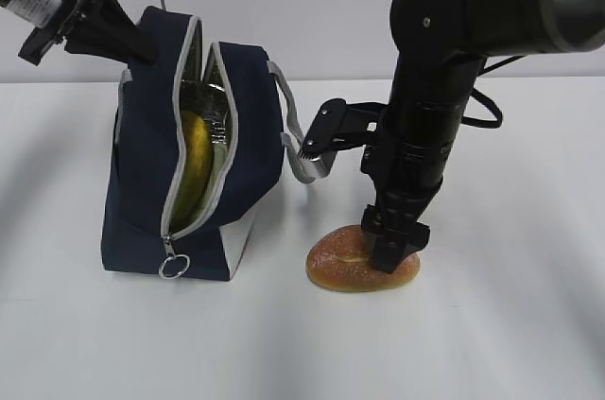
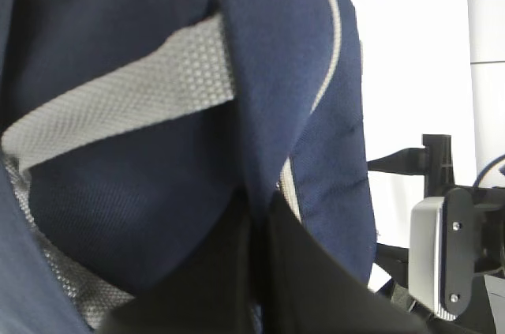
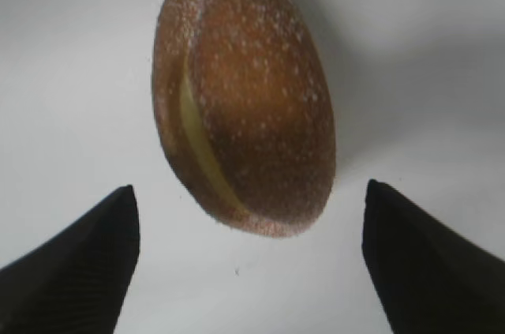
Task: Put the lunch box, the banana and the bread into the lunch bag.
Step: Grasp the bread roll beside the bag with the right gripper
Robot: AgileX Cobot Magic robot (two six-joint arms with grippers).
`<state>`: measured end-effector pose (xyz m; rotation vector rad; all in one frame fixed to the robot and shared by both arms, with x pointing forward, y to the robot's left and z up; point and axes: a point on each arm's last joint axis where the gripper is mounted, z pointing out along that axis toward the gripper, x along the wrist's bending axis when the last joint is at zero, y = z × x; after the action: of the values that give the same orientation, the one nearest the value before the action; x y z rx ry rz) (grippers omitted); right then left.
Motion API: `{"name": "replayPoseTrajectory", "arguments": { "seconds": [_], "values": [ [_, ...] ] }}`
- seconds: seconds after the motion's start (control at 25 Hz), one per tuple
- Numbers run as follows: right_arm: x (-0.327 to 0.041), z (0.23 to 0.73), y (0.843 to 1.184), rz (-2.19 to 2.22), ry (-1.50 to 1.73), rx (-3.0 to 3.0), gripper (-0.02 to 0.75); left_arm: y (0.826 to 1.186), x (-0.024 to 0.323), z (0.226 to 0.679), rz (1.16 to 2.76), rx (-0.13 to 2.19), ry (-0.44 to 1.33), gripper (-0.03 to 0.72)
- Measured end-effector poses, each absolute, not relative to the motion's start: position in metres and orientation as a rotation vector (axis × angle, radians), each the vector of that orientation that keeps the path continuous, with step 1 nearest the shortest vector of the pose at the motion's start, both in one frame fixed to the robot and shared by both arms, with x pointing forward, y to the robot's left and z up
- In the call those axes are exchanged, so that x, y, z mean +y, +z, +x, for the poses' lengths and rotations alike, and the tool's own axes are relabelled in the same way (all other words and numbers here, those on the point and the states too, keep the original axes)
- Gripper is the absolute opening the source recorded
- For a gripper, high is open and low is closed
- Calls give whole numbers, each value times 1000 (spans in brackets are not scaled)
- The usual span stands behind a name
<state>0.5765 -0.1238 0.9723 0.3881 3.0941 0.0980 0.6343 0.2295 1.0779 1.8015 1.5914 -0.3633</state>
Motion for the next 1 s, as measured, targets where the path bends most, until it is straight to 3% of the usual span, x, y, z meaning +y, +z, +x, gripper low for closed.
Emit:
{"name": "replayPoseTrajectory", "arguments": {
  "seconds": [0.48, 0.8, 1.0],
  "values": [
    [-116, 584, 936, 356, 122, 3147, 654, 1078, 230, 634, 1802, 1591, -364, -3],
    [-114, 584, 932, 369, 115, 3186, 426, 1078, 230, 634, 1803, 1592, -363, -3],
    [-113, 587, 939, 362, 79, 3229, 400, 1078, 230, 634, 1803, 1592, -363, -3]
  ]
}}
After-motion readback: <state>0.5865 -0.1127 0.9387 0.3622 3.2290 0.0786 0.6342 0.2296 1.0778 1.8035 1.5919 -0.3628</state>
